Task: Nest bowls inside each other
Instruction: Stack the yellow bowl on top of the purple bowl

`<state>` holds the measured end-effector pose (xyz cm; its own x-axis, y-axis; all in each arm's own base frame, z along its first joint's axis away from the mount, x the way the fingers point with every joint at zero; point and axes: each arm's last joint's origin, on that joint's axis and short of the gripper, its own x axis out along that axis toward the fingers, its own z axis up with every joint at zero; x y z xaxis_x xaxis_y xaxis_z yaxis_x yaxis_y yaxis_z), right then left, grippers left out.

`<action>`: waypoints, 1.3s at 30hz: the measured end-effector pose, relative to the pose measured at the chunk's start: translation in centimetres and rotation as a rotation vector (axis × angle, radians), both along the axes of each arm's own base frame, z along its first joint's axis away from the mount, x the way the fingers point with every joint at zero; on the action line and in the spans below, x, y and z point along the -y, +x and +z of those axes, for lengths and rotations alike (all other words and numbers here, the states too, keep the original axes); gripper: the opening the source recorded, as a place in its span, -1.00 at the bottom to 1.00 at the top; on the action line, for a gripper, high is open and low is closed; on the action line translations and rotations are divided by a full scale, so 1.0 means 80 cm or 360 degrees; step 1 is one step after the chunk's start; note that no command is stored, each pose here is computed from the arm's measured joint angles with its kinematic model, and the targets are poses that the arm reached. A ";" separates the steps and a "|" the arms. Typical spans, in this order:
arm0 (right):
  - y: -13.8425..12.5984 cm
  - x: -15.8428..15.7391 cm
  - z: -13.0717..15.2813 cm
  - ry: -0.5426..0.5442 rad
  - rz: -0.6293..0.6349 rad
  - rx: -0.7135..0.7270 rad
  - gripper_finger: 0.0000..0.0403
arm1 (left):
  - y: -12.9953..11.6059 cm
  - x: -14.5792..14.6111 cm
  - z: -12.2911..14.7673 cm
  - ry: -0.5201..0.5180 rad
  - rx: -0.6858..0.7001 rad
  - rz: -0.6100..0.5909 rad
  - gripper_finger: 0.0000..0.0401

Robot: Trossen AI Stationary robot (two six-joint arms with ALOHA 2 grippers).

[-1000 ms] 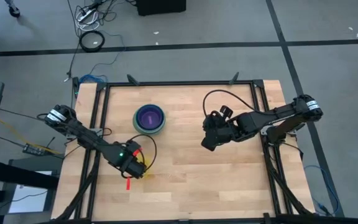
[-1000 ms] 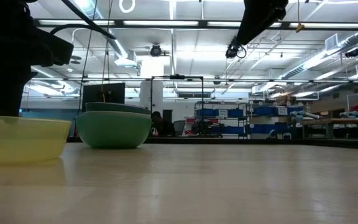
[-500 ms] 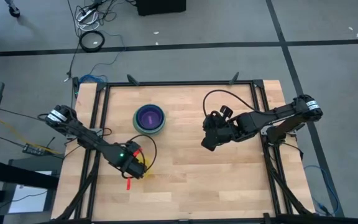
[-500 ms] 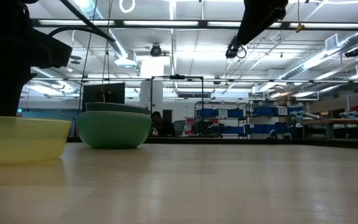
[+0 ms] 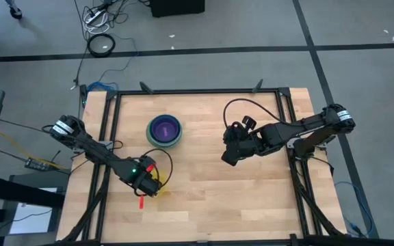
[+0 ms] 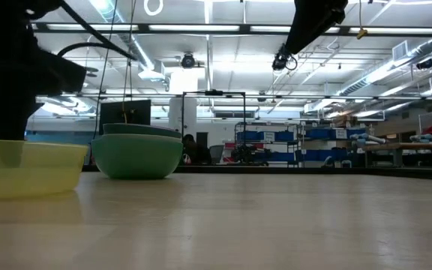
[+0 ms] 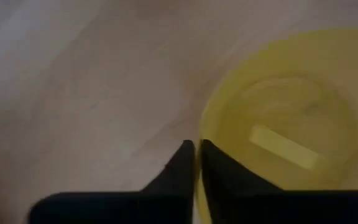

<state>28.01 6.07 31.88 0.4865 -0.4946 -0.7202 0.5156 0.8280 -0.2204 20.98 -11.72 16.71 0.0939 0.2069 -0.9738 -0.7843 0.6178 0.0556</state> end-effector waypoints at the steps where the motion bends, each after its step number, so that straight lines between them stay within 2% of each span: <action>1: 0.000 0.000 0.000 0.0000 0.0000 0.0000 -0.36 | 0.002 0.001 0.005 0.0011 0.0026 -0.0029 -0.91; 4: 0.000 0.000 0.000 0.0000 0.0000 0.0000 -0.36 | 0.007 -0.001 0.035 0.0092 0.0102 -0.0107 -0.96; 7: 0.000 0.000 0.000 0.0000 0.0002 -0.0001 -0.36 | 0.008 -0.018 0.098 0.0268 0.0213 -0.0123 -0.97; 11: 0.000 0.000 0.000 -0.0003 0.0004 -0.0002 -0.37 | -0.010 -0.064 0.187 0.0613 0.0332 -0.0043 -0.98; 13: 0.000 0.002 0.000 -0.0022 0.0004 -0.0007 -0.37 | -0.016 -0.093 0.212 0.0736 0.0323 0.0011 -0.98; 15: 0.001 0.003 0.000 -0.0032 0.0002 -0.0011 -0.37 | -0.018 -0.120 0.223 0.0790 0.0298 0.0048 -0.99; 18: 0.001 0.005 0.000 -0.0038 -0.0006 -0.0009 -0.37 | -0.008 -0.153 0.220 0.0816 0.0255 0.0048 -0.99; 21: 0.001 0.006 0.000 -0.0038 -0.0009 -0.0011 -0.37 | 0.010 -0.180 0.206 0.0765 0.0235 0.0005 -0.99; 24: 0.001 0.006 0.000 -0.0039 -0.0009 -0.0012 -0.37 | 0.025 -0.203 0.187 0.0599 0.0260 -0.0048 -0.99; 30: 0.001 0.005 0.000 -0.0039 -0.0004 -0.0013 -0.37 | 0.031 -0.231 0.146 0.0323 0.0109 -0.0017 -0.98; 32: 0.001 0.004 0.001 -0.0039 0.0002 -0.0012 -0.37 | 0.033 -0.236 0.138 0.0270 0.0082 -0.0018 -0.91; 39: 0.000 0.002 0.000 0.0001 -0.0019 0.0006 -0.37 | 0.041 -0.243 0.139 0.0308 0.0171 -0.0025 -0.54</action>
